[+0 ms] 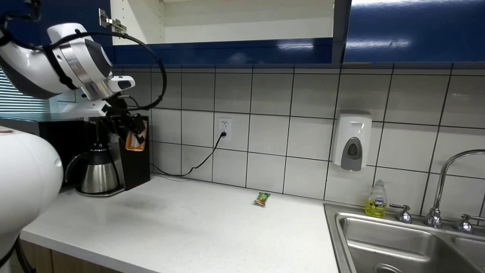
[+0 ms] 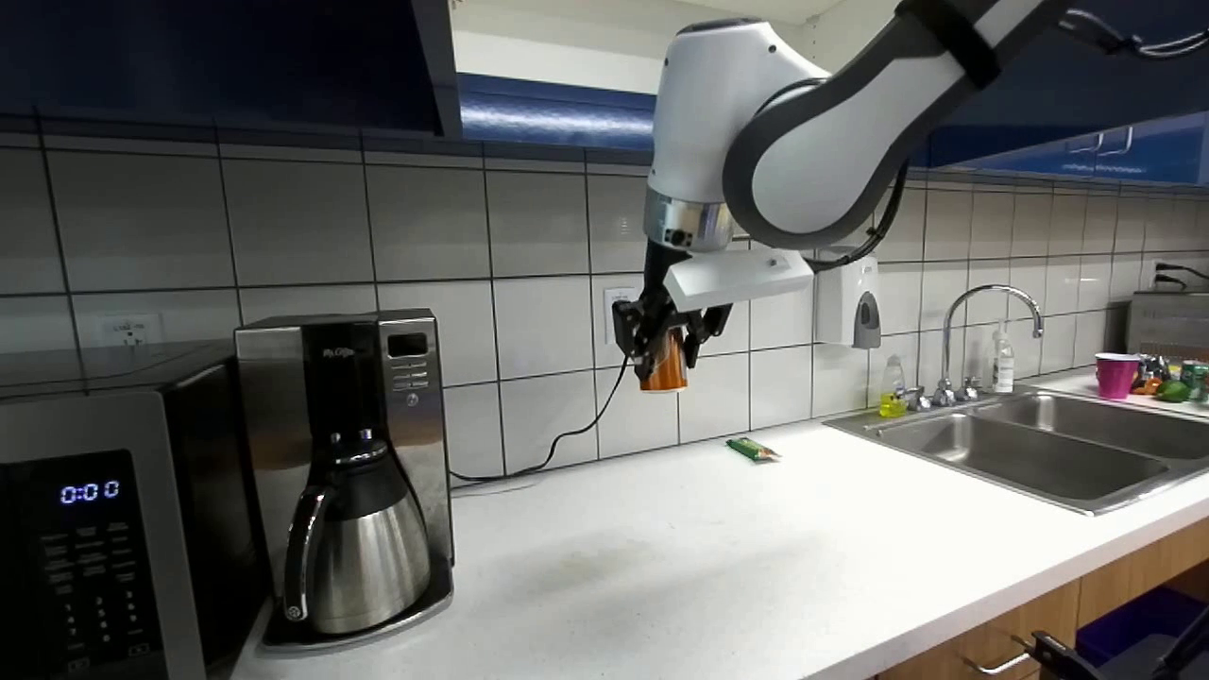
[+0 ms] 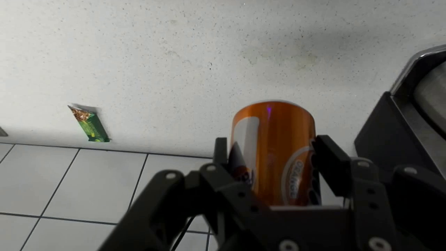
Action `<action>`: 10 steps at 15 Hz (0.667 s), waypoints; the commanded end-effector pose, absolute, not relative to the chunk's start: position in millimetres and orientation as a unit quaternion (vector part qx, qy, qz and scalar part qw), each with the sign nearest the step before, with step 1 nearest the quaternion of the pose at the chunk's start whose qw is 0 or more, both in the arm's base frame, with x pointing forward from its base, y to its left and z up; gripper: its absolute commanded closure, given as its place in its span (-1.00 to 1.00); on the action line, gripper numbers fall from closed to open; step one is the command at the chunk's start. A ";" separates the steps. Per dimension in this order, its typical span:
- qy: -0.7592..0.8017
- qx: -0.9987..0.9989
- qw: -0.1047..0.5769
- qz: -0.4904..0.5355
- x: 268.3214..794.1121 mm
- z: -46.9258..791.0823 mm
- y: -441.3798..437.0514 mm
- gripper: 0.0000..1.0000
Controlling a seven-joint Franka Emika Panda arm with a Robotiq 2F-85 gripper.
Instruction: Put the can in the top cabinet
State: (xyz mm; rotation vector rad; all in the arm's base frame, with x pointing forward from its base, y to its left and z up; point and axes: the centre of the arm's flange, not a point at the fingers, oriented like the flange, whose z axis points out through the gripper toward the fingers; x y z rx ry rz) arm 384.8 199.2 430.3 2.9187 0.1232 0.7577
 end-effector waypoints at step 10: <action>0.022 0.946 0.098 0.308 346.2 585.1 178.8 0.20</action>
